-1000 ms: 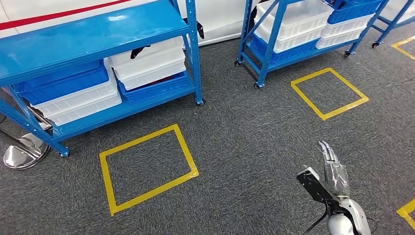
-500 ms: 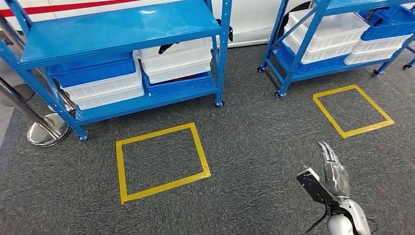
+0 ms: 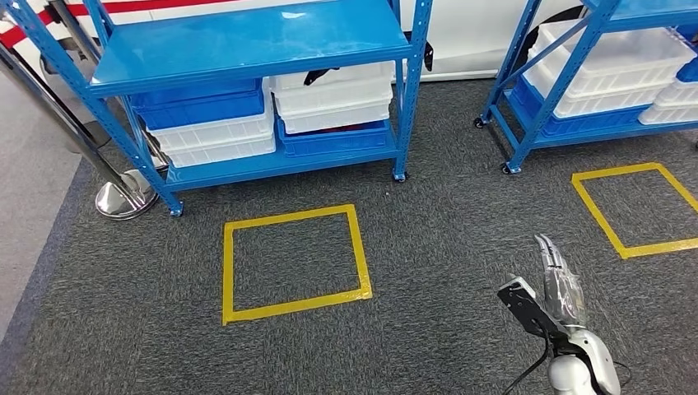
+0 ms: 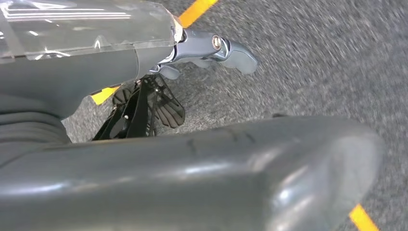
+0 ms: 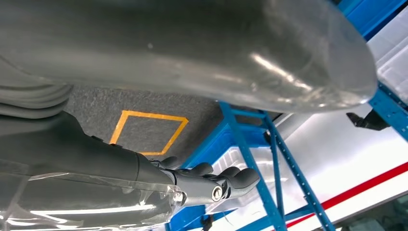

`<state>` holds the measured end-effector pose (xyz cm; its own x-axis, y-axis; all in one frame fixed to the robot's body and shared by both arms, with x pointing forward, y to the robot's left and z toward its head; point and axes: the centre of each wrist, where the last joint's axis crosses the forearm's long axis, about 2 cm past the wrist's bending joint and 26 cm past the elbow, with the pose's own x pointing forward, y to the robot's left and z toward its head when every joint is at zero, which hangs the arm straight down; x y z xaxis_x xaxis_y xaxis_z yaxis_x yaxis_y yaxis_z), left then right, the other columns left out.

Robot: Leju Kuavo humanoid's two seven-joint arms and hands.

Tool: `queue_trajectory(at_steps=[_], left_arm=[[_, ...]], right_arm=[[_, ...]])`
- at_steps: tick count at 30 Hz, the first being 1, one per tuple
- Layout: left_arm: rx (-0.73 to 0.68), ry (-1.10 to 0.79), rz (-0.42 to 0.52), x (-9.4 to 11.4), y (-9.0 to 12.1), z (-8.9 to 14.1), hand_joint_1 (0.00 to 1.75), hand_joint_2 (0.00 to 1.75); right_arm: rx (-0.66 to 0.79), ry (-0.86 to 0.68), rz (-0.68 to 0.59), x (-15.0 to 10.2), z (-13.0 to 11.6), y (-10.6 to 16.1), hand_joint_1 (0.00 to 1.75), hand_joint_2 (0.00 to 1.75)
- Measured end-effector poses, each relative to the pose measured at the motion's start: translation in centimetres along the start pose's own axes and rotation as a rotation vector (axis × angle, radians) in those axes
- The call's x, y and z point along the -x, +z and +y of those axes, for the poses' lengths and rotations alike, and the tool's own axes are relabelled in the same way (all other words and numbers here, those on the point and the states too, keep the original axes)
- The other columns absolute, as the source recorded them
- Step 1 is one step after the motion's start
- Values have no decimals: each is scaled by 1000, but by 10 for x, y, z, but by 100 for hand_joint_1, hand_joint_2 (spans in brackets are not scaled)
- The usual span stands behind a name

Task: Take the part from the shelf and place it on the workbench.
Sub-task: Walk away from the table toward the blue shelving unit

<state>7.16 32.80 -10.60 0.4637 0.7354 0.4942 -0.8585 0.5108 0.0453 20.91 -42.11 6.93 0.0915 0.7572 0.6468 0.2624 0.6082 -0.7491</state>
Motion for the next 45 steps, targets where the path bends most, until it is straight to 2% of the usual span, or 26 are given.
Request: queue_trajectory(at_steps=[24,45], left_arm=[[2,16,3,-3,-2,3,0,0],[1,1,23,1,0,1,0,0]], right_arm=[[18,-28,-7,-2,2,-2,0,0],[18,-11,25,9,-5,10,0,0]])
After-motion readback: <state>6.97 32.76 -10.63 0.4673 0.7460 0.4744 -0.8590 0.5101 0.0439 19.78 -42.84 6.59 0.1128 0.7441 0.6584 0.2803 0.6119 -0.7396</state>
